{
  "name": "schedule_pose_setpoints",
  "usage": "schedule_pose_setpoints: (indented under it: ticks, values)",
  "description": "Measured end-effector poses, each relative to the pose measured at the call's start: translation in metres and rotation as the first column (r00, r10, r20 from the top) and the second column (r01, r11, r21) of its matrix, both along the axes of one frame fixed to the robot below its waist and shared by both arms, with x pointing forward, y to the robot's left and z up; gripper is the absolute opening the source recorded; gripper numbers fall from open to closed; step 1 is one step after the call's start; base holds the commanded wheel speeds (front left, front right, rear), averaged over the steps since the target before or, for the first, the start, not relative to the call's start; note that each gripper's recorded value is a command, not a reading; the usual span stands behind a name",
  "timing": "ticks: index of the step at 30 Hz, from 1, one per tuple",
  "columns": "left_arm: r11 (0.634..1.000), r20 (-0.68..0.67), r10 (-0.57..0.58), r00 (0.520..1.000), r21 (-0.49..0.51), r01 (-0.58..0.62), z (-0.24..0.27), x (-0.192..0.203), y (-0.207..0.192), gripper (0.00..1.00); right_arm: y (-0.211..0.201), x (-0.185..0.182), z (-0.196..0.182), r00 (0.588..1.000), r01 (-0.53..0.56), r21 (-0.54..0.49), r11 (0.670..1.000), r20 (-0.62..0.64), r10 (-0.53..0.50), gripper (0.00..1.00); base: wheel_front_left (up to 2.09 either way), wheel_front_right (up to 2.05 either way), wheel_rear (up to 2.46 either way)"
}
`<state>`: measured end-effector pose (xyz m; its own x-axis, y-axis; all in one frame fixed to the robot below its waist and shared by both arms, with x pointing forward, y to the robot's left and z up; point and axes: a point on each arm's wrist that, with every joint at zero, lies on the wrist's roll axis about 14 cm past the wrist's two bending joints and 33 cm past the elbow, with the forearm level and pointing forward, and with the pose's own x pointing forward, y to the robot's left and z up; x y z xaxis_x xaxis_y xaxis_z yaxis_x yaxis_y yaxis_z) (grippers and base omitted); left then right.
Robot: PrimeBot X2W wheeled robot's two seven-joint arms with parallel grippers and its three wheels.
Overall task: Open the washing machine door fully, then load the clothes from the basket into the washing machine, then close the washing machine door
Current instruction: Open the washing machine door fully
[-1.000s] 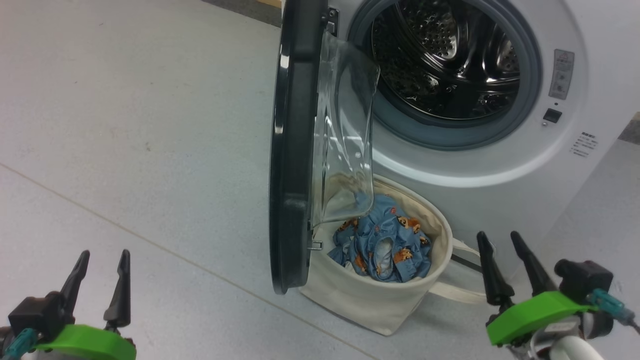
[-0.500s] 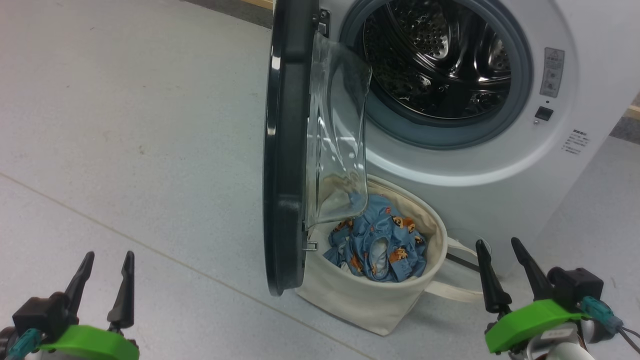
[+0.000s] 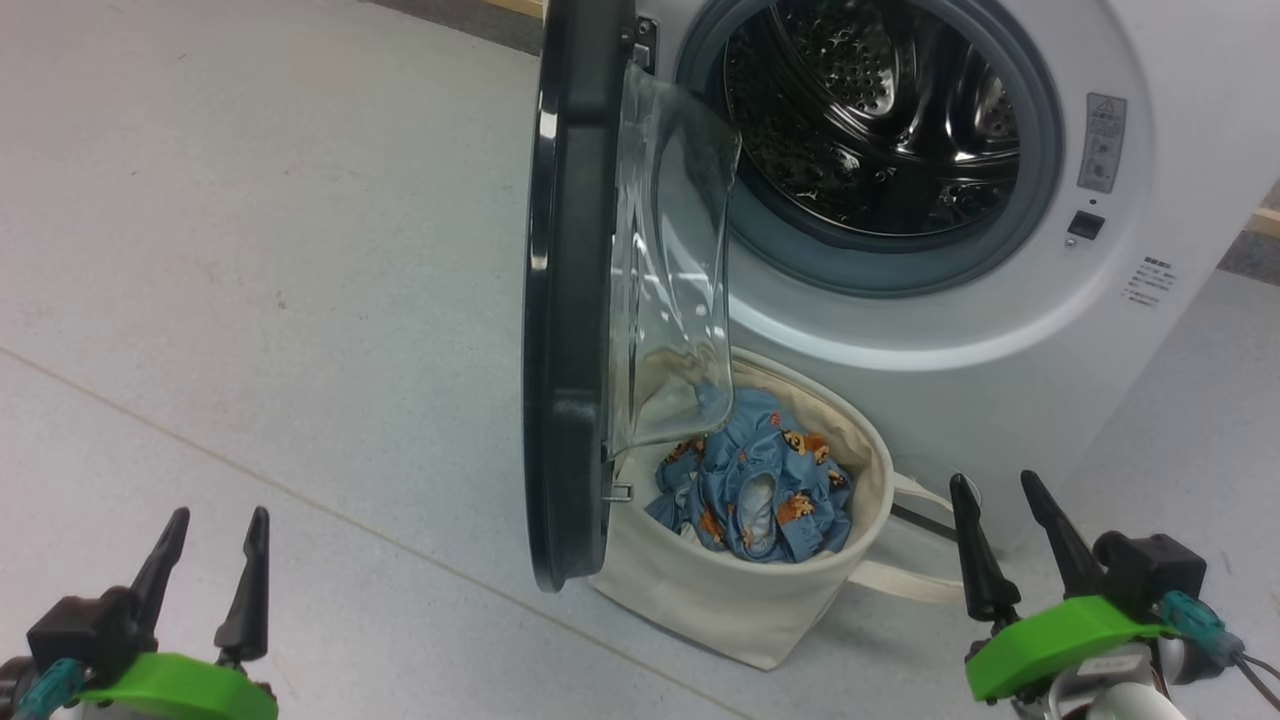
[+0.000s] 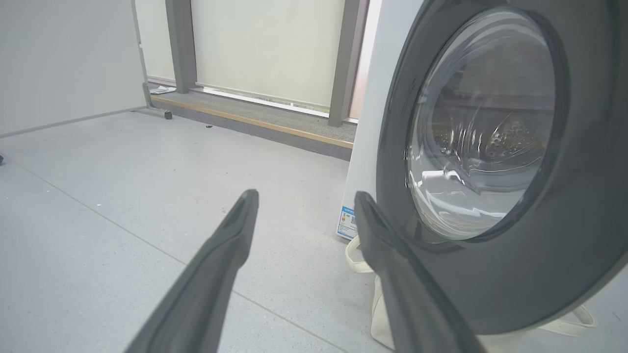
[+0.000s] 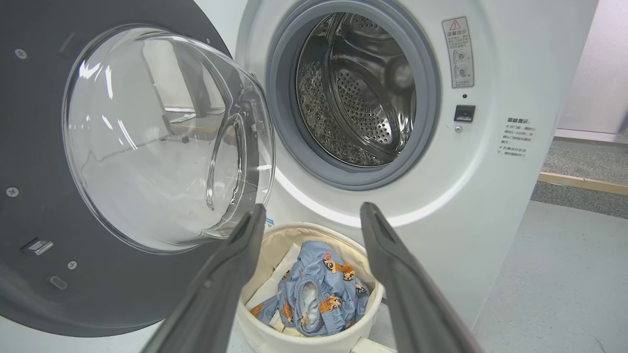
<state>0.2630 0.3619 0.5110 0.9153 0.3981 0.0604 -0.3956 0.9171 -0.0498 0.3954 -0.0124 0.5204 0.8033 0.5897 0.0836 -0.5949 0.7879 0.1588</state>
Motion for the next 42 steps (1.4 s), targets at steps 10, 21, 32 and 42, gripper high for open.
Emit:
schedule_pose_setpoints:
  ticks: [10, 21, 32, 42]
  values:
    - [0.998, 0.027, -0.031, 0.999, -0.060, 0.032, 0.003, 0.009, -0.014, 0.00, -0.001, 0.002, 0.000, 1.000, 0.007, 0.008, 1.000, -0.002, -0.007, 1.00, 0.00, 0.00, 0.00]
    - [0.948, 0.364, -0.316, 0.876, 0.084, 0.308, 0.118, 0.058, -0.123, 0.00, -0.004, -0.001, 0.004, 1.000, 0.025, 0.035, 0.999, -0.003, -0.024, 1.00, 0.00, 0.00, 0.00]
    - [0.874, 0.256, -0.479, 0.840, 0.043, 0.485, 0.095, 0.095, -0.190, 0.00, -0.032, -0.003, -0.004, 0.994, 0.104, 0.048, 0.993, -0.034, -0.102, 1.00, 0.00, 0.00, 0.00]
    - [0.867, 0.118, -0.487, 0.865, -0.054, 0.495, 0.043, 0.111, -0.204, 0.00, -0.045, -0.005, -0.008, 0.989, 0.143, 0.053, 0.988, -0.051, -0.140, 1.00, 0.00, 0.00, 0.00]
